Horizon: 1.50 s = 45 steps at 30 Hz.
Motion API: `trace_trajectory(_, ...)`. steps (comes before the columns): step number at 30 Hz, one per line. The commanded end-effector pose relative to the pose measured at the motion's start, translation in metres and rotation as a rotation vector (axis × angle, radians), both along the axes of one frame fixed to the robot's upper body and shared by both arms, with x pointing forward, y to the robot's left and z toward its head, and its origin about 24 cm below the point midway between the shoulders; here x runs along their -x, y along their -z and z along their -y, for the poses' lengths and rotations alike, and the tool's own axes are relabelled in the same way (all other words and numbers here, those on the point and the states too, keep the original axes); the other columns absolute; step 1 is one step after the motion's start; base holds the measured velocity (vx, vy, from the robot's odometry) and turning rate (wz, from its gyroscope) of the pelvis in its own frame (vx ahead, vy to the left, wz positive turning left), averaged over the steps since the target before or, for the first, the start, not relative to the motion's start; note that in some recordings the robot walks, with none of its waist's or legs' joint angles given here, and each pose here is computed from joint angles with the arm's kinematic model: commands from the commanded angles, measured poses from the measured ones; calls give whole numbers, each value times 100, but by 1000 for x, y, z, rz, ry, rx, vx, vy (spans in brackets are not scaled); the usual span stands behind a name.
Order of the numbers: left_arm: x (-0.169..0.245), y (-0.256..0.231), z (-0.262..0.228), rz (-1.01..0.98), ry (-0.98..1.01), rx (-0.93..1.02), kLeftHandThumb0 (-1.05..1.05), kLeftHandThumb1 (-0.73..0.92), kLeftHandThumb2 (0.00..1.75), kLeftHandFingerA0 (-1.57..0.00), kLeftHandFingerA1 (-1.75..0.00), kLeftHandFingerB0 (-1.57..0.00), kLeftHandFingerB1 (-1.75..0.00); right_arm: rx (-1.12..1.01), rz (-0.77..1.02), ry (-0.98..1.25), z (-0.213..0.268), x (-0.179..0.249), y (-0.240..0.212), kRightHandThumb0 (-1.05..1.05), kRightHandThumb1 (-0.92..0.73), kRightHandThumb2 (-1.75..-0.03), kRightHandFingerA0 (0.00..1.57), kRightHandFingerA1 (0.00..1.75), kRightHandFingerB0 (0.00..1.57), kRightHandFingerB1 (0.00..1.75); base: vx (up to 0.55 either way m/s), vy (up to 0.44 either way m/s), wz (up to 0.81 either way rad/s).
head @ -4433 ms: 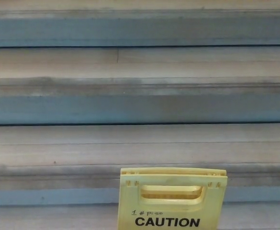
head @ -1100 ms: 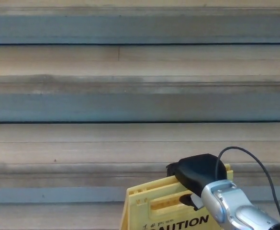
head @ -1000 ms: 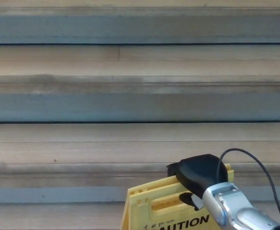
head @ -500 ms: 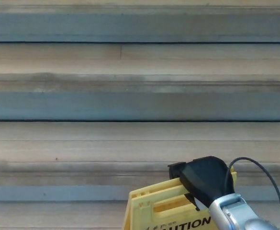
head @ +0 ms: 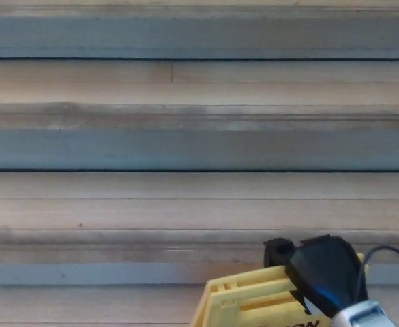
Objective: The robot uses its right hand to pick up a caution sign board kept on the stair and turn around and walk towards a pillar and place the sign against it
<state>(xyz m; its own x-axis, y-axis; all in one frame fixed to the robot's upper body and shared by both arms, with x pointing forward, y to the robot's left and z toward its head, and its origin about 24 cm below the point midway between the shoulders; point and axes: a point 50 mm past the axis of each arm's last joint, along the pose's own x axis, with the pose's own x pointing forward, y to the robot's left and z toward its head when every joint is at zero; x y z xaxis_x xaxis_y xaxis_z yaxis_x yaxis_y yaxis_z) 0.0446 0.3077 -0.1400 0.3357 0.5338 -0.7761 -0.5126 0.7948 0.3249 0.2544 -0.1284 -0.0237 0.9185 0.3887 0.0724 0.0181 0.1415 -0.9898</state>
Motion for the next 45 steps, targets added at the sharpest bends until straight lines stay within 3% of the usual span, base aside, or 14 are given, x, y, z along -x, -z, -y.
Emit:
trace_trajectory(1,8,-10,-15,60,10,-90,-8,56,87,-139,-120,-112,-109,-276,724,-260,33,45,-69,-14,-50,-112,119,138,72,110,0,0,0)
trace_trajectory(2,7,-11,-16,64,7,-93,-5,47,106,-137,-124,-113,-110,-272,727,-263,37,48,-72,-11,-53,-109,89,175,64,132,0,0,0)
trace_trajectory(6,6,-12,-17,67,15,-104,-9,45,103,-138,-125,-114,-110,-270,762,-262,42,55,-85,-10,-49,-114,90,175,67,132,0,0,0)
trace_trajectory(7,6,-12,-17,65,18,-102,-11,56,84,-132,-120,-110,-108,-270,773,-267,42,56,-88,-9,-46,-118,89,175,66,132,0,0,0)
trace_trajectory(8,6,-12,-17,67,19,-95,-9,52,89,-140,-116,-111,-108,-277,787,-274,43,59,-94,-10,-48,-118,89,175,65,134,0,0,0)
trace_trajectory(14,5,-11,-15,69,17,-99,-11,56,86,-142,-117,-110,-109,-307,801,-293,42,69,-105,-10,-47,-122,88,175,65,134,0,0,0)
trace_trajectory(15,7,-11,-15,73,11,-93,-7,46,104,-136,-124,-113,-109,-323,808,-301,42,73,-109,-10,-47,-121,89,175,65,135,0,0,0)
trace_trajectory(16,9,-10,-14,70,6,-90,-11,57,85,-136,-121,-108,-108,-339,814,-304,41,77,-112,-11,-44,-125,90,175,68,132,0,0,0)
trace_trajectory(22,13,-9,-12,53,7,-91,-10,57,86,-135,-119,-108,-108,-376,863,-301,45,86,-124,-6,-40,-132,92,175,68,128,-18,-2,0)
trace_trajectory(23,13,-9,-12,54,3,-91,-12,58,86,-138,-121,-107,-108,-383,870,-289,48,88,-127,-10,-46,-124,94,175,69,129,0,0,0)
trace_trajectory(33,17,-10,-14,51,-8,-99,-13,57,84,-140,-119,-115,-109,-400,878,-248,77,117,-133,-6,-47,-122,90,175,69,127,-64,90,-5)
trace_trajectory(38,16,-11,-15,56,4,-105,-11,57,84,-137,-117,-107,-107,-416,881,-251,77,126,-131,-4,-46,-124,87,175,66,127,-75,274,-24)
trace_trajectory(39,16,-9,-13,50,4,-99,-9,55,90,-141,-119,-114,-106,-394,856,-228,81,134,-128,-17,-49,-109,115,138,69,108,-89,175,-4)
trace_trajectory(45,19,-8,-10,40,1,-91,-9,55,90,-141,-119,-114,-106,-364,816,-198,87,147,-123,-17,-49,-109,115,138,69,108,-118,30,0)
